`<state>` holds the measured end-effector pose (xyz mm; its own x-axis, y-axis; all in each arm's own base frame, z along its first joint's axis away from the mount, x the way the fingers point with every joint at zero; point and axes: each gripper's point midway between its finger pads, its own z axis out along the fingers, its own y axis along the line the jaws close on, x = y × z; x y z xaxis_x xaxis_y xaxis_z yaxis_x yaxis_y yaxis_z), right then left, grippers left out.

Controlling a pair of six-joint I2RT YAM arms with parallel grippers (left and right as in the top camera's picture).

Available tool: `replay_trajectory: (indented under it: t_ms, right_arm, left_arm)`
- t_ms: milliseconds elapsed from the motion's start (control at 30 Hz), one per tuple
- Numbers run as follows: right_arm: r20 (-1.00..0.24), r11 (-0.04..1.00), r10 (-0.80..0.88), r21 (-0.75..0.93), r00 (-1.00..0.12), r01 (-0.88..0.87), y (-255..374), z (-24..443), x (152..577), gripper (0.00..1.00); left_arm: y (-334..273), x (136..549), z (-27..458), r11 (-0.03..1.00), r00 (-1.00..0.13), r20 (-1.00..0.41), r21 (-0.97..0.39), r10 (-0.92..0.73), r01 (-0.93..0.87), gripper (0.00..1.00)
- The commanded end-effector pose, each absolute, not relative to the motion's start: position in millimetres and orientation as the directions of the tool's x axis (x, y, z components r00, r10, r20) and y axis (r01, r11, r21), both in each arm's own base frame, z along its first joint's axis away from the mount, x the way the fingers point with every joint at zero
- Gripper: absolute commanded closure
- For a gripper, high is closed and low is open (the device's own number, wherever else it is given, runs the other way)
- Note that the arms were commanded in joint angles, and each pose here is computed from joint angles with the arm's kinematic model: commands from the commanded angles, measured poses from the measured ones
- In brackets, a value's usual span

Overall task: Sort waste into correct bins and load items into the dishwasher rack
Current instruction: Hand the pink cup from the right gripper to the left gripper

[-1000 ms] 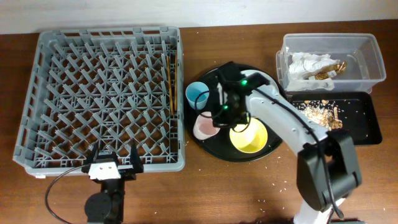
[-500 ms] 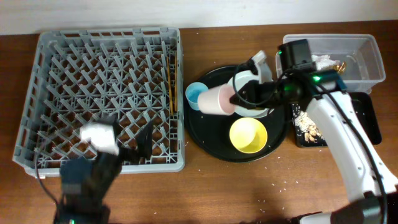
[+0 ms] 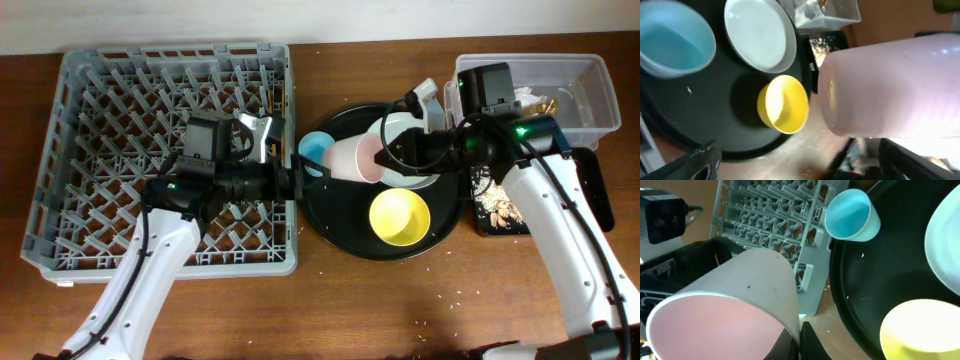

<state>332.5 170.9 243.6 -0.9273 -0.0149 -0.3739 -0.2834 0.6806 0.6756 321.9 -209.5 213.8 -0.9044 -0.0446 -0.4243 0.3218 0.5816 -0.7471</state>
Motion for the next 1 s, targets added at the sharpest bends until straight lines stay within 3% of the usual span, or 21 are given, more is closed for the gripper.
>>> replay_trajectory:
  t_ms: [0,100,233,500,700,867,900,933,967]
  right_arm:
    - [-0.385,0.668,-0.023,0.680,-0.922,-0.301,173,241,338,0.96]
    - [-0.470,0.464,-0.047,0.771,-0.881,-0.436,199,275,340,0.96]
    - [-0.517,0.336,-0.065,0.794,-0.853,-0.506,210,293,338,0.96]
    - [-0.511,0.175,-0.186,0.824,-0.840,-0.539,286,266,339,0.96]
    - [-0.505,0.214,-0.194,0.815,-0.841,-0.539,319,254,340,0.96]
    - [-0.506,0.262,-0.169,0.804,-0.846,-0.534,325,244,351,0.95]
    - [-0.506,0.267,-0.167,0.803,-0.846,-0.533,325,244,352,0.83]
    - [-0.505,0.267,-0.168,0.803,-0.847,-0.532,325,244,352,0.80]
    - [-0.505,0.267,-0.167,0.803,-0.847,-0.532,325,244,352,0.73]
  left_arm:
    - [-198,324,242,0.426,-0.954,-0.258,-0.888,-0.152,0.172,0.01]
    - [-169,327,263,0.277,-0.965,-0.193,-0.951,-0.178,0.139,0.01]
    - [-160,331,276,0.072,-0.985,-0.143,-0.988,-0.091,0.137,0.01]
    - [-160,331,273,0.053,-0.989,-0.127,-0.991,-0.075,0.123,0.01]
    - [-160,332,272,0.055,-0.989,-0.125,-0.991,-0.077,0.121,0.20]
    - [-160,331,272,0.055,-0.990,-0.122,-0.992,-0.077,0.118,0.21]
    - [-160,331,272,0.055,-0.990,-0.122,-0.991,-0.077,0.118,0.30]
    - [-160,331,272,0.055,-0.990,-0.122,-0.992,-0.077,0.118,0.42]
    - [-161,331,272,0.055,-0.990,-0.122,-0.991,-0.075,0.118,0.44]
